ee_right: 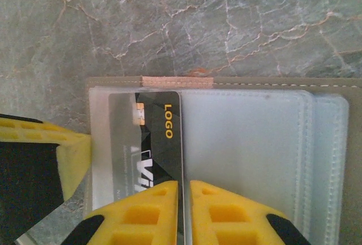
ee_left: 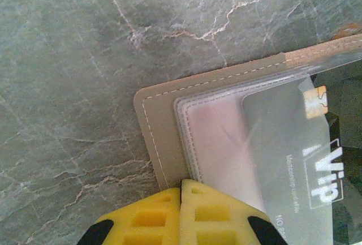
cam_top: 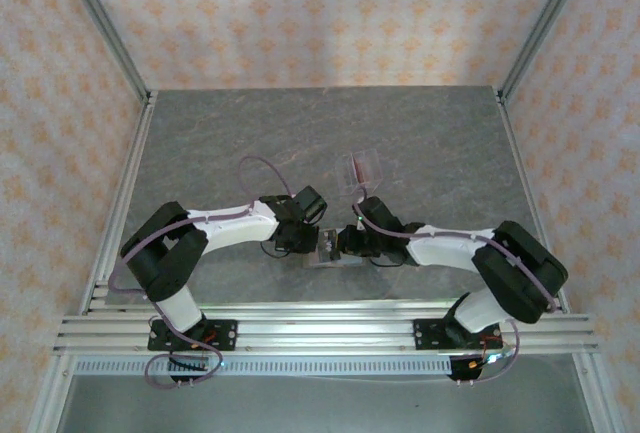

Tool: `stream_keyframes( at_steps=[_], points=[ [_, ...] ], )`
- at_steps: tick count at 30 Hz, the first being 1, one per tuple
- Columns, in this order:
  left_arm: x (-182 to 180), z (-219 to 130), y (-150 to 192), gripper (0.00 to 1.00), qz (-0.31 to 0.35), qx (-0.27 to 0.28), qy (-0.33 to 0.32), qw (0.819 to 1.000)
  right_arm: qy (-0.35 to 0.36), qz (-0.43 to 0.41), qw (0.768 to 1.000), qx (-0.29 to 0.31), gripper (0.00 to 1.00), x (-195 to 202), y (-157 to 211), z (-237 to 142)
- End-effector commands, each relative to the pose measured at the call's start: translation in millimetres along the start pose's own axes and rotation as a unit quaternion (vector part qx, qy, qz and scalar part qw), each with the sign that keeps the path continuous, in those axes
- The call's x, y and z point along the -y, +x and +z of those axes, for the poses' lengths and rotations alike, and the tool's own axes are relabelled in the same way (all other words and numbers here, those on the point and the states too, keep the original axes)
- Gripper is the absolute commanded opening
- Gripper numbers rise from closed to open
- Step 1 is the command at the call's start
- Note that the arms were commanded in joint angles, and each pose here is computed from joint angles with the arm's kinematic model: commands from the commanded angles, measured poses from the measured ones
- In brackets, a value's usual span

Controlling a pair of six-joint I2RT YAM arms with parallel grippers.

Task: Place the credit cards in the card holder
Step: Insert the credit card into the card slot.

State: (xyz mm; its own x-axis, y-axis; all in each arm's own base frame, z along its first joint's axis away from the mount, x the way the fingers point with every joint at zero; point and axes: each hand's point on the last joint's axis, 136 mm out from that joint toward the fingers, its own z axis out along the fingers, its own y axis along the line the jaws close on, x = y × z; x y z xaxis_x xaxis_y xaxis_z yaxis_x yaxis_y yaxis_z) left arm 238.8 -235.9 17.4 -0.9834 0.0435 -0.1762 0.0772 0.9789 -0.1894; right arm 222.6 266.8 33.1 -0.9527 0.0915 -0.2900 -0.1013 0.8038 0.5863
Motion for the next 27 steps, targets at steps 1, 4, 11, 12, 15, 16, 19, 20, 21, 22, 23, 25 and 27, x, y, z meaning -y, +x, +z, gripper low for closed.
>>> stream_keyframes(
  at_steps=[1,4,11,12,15,16,19,20,21,22,23,25,27],
  points=[
    [-11,15,12,0.0,-0.006,-0.019,-0.012,1.0,0.01,-0.009,1.0,-0.006,0.13,1,-1,5],
    [-12,16,14,0.0,-0.005,-0.02,-0.013,1.0,0.005,-0.01,1.0,-0.006,0.12,-2,-1,5],
    [-12,23,16,0.0,-0.005,-0.027,-0.013,1.0,-0.006,-0.019,1.0,-0.008,0.05,-12,-1,6],
    [-13,24,17,0.0,-0.006,-0.028,-0.013,1.0,-0.008,-0.019,1.0,-0.009,0.04,-14,-1,6],
    [-13,23,17,0.0,-0.005,-0.026,-0.014,1.0,-0.015,-0.02,1.0,-0.012,0.04,-17,-1,8],
    [-13,23,17,0.0,-0.005,-0.027,-0.014,1.0,-0.016,-0.02,1.0,-0.014,0.04,-18,0,10],
    [-13,23,17,0.0,-0.005,-0.027,-0.014,1.0,-0.024,-0.019,0.999,-0.015,0.03,-23,0,12],
    [-14,23,17,0.0,-0.005,-0.026,-0.014,1.0,-0.026,-0.018,0.999,-0.015,0.03,-24,1,13],
    [-13,23,17,0.0,-0.005,-0.027,-0.014,1.0,-0.029,-0.018,0.999,-0.017,0.03,-25,3,15],
    [-13,23,17,0.0,-0.005,-0.026,-0.014,1.0,-0.032,-0.017,0.999,-0.016,0.03,-27,3,16],
    [-13,23,17,0.0,-0.004,-0.026,-0.014,1.0,-0.033,-0.017,0.999,-0.017,0.03,-29,5,17],
    [-13,23,16,0.0,-0.004,-0.026,-0.015,1.0,-0.032,-0.019,0.999,-0.016,0.03,-31,7,18],
    [-14,23,17,0.0,-0.004,-0.027,-0.016,1.0,-0.031,-0.021,0.999,-0.008,0.03,-33,5,16]
  ],
)
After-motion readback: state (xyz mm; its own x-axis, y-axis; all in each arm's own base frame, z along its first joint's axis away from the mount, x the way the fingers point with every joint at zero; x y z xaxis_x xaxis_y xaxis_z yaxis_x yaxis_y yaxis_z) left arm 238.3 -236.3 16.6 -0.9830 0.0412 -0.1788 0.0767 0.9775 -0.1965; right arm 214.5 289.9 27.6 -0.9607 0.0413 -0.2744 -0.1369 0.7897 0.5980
